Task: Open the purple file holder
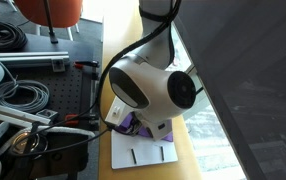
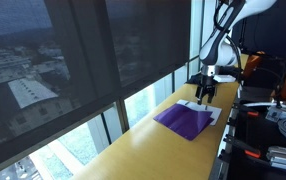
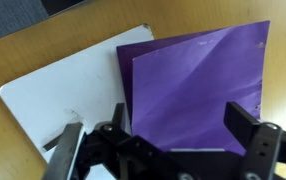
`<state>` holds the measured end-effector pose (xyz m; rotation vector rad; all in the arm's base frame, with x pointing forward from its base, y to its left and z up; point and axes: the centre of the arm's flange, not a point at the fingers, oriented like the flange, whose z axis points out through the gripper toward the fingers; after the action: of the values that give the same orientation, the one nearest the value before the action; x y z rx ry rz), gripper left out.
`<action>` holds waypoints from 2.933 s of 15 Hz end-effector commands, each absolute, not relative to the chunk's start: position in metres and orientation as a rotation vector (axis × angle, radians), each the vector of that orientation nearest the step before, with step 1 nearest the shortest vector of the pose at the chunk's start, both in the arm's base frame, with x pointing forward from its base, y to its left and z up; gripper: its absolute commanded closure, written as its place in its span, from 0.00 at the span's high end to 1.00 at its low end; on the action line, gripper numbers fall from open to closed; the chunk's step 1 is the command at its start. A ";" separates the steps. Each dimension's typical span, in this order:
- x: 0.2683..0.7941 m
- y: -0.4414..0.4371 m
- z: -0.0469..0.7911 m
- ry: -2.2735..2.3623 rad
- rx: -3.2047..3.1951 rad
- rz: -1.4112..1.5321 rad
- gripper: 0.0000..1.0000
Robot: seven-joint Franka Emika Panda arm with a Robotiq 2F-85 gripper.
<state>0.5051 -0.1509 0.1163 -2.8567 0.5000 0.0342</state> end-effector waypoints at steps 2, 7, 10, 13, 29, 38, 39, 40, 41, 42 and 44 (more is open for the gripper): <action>0.497 -0.137 0.102 0.444 -2.771 0.118 1.00; 0.494 -0.136 0.103 0.429 -2.796 0.146 1.00; 0.493 -0.144 0.110 0.438 -2.824 0.143 1.00; 0.489 -0.156 0.107 0.454 -2.846 0.143 1.00; 0.491 -0.162 0.073 0.486 -2.851 0.125 1.00; 0.520 -0.142 0.063 0.438 -2.848 0.098 1.00; 0.521 -0.139 0.060 0.430 -2.848 0.101 1.00; 0.521 -0.137 0.057 0.424 -2.846 0.106 1.00; 0.521 -0.136 0.055 0.420 -2.847 0.111 1.00; 0.522 -0.136 0.053 0.419 -2.847 0.114 1.00; 0.523 -0.134 0.051 0.417 -2.845 0.118 1.00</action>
<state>0.5154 -0.1354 0.0563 -2.8355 0.4272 0.1280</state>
